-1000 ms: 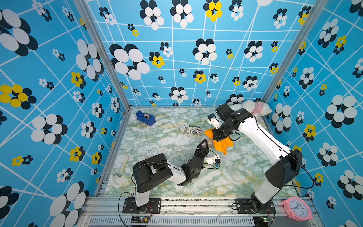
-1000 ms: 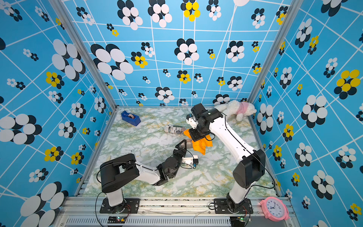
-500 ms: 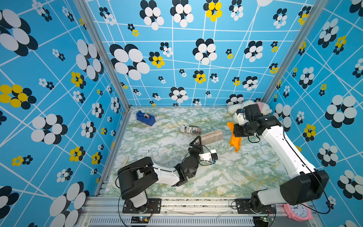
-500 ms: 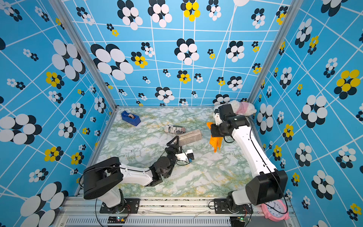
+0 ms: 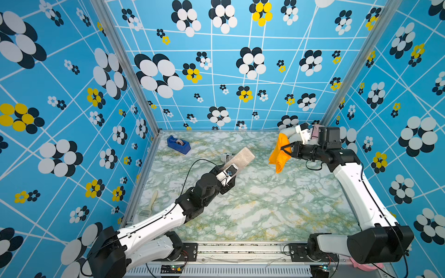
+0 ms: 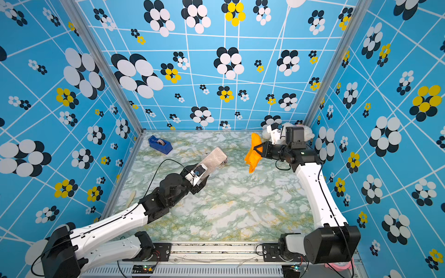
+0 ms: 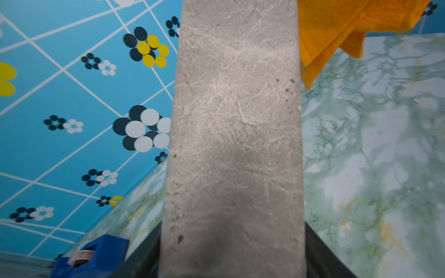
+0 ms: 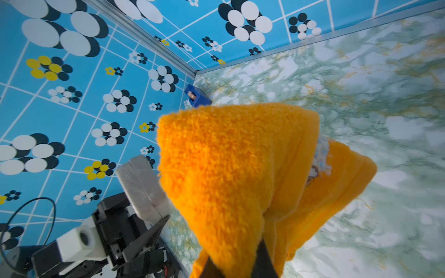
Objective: Wipe the eyeglass case
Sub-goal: Wipe the dirt from the eyeglass case.
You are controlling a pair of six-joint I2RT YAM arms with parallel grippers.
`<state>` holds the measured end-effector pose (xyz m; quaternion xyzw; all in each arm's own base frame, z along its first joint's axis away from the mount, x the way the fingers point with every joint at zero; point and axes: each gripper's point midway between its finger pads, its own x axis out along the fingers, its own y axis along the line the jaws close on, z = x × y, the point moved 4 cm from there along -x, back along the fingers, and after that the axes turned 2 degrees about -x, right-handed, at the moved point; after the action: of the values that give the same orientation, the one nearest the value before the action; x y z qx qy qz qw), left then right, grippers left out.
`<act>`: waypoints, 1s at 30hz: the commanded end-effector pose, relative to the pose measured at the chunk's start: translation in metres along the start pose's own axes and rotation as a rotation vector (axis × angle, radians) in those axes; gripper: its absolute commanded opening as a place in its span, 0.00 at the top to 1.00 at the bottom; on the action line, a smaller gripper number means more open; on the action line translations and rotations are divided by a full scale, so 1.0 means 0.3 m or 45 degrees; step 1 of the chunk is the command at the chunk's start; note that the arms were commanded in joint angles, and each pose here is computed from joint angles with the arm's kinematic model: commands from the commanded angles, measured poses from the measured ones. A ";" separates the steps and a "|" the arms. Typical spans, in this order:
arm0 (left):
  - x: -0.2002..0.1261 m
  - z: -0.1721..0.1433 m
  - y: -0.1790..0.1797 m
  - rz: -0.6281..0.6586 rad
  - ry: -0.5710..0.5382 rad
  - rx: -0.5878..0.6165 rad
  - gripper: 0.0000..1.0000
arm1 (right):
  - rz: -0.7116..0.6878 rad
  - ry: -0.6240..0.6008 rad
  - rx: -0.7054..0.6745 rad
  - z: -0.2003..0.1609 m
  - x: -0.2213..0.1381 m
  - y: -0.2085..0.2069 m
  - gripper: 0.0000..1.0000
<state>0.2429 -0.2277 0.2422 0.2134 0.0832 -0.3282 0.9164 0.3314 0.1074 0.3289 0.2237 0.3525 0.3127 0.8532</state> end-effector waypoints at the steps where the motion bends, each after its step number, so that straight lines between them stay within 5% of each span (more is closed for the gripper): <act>1: -0.024 0.012 -0.077 -0.292 0.049 -0.164 0.92 | 0.294 -0.061 -0.070 0.039 -0.032 0.132 1.00; 12: 0.024 0.078 -0.120 -0.484 0.042 -0.170 0.94 | 0.316 0.221 -0.131 -0.168 0.010 0.172 1.00; 30: 0.039 0.143 -0.222 -0.592 0.014 0.035 0.96 | 0.553 0.236 -0.002 -0.133 0.147 0.150 1.00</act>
<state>0.2102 -0.2870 0.2264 0.2020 0.1876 -0.5163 0.8108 0.3111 0.1684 0.3025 0.2596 0.3812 0.4767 0.7483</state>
